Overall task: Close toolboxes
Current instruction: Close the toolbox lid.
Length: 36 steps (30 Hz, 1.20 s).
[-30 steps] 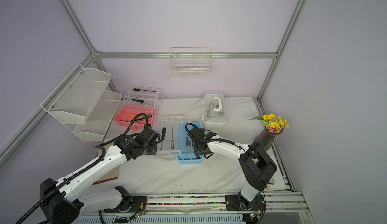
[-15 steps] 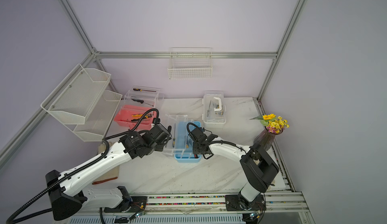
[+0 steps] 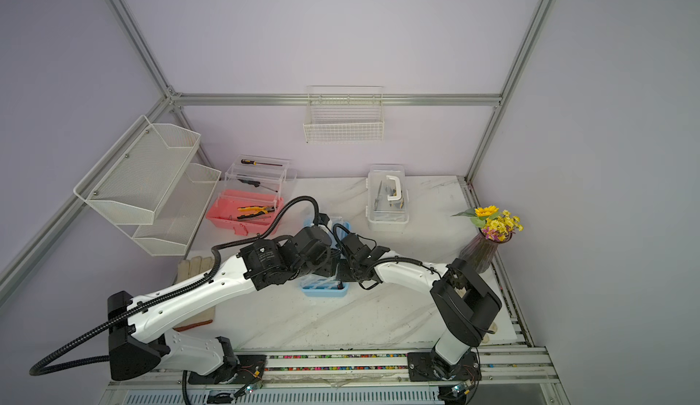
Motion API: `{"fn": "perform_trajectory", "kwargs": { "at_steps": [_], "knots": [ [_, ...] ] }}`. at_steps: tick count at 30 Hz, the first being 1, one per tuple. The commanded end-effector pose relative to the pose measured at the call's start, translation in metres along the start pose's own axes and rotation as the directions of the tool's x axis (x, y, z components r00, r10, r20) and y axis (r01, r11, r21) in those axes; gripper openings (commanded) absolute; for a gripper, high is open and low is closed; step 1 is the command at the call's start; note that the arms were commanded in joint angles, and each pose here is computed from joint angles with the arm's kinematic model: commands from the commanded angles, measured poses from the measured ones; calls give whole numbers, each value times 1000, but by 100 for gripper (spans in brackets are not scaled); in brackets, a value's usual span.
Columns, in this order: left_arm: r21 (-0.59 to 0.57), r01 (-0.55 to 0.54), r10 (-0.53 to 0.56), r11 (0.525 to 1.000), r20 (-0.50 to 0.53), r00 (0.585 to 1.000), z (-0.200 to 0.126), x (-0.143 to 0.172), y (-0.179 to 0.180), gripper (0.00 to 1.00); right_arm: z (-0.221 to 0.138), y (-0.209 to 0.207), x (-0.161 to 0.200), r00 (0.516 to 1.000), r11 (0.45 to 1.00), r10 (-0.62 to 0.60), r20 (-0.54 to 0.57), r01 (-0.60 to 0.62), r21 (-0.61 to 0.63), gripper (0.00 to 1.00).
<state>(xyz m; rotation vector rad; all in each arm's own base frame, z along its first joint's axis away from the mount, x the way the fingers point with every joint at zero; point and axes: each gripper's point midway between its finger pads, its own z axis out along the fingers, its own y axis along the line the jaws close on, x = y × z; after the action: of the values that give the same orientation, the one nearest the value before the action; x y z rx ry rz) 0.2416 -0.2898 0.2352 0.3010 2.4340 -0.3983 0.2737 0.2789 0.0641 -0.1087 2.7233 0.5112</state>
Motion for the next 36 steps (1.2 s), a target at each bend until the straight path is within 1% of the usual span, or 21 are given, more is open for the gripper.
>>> {"fn": "perform_trajectory", "kwargs": {
  "at_steps": [1, 3, 9, 12, 15, 17, 18, 19, 20, 21, 23, 26, 29, 32, 33, 35, 36],
  "knots": [
    [59, 52, -55, 997, 46, 997, -8, -15, -11, 67, -16, 9, -6, 999, 999, 7, 36, -5, -44, 36],
    [55, 61, -65, 997, 63, 996, -11, -18, -9, 70, -26, 3, -9, 998, 1000, 11, 56, -10, -17, 41],
    [57, 88, -96, 994, 158, 983, -26, -33, 1, 73, -49, -10, -13, 997, 1000, 11, 75, -13, 19, 47],
    [24, 127, -129, 992, 194, 972, -30, -38, 25, 75, -58, -16, -16, 997, 999, 10, 78, -13, 35, 47],
    [-10, 162, -157, 987, 191, 969, -26, -35, 49, 78, -66, -27, -19, 997, 998, 13, 80, -18, 58, 47],
    [-43, 167, -157, 985, 181, 971, -18, -31, 62, 82, -70, -35, -21, 996, 998, 24, 83, -29, 58, 47],
    [-60, 161, -149, 985, 176, 973, -14, -29, 68, 87, -73, -39, -22, 996, 998, 34, 84, -38, 49, 48],
    [-75, 160, -145, 984, 166, 975, -10, -26, 72, 94, -74, -44, -23, 996, 998, 45, 80, -48, 39, 48],
    [-83, 159, -144, 984, 156, 977, -6, -25, 75, 98, -74, -47, -23, 996, 998, 52, 70, -54, 29, 48],
    [-91, 160, -145, 983, 149, 978, -1, -24, 77, 100, -82, -46, -27, 995, 998, 57, 83, -56, -9, 49],
    [-113, 171, -155, 979, 135, 979, 9, -21, 83, 100, -85, -48, -31, 994, 996, 76, 83, -72, -57, 50],
    [-143, 197, -182, 970, 114, 977, 26, -17, 93, 100, -87, -43, -35, 993, 986, 99, 71, -89, -141, 57],
    [-107, 201, -191, 974, 98, 977, 43, -16, 91, 100, -84, -35, -36, 993, 971, 106, 47, -94, -219, 61],
    [-130, 204, -194, 970, 85, 977, 54, -15, 99, 100, -79, -34, -32, 994, 963, 112, 15, -105, -248, 63],
    [-138, 205, -196, 969, 81, 977, 58, -14, 102, 100, -78, -31, -37, 994, 958, 109, 30, -97, -268, 64],
    [-140, 218, -209, 966, 77, 975, 63, -14, 108, 100, -77, -29, -37, 993, 952, 111, 24, -99, -291, 66],
    [-151, 221, -215, 964, 49, 975, 76, -8, 113, 100, -76, -29, -37, 993, 948, 115, 22, -103, -303, 67]
  ]
}}
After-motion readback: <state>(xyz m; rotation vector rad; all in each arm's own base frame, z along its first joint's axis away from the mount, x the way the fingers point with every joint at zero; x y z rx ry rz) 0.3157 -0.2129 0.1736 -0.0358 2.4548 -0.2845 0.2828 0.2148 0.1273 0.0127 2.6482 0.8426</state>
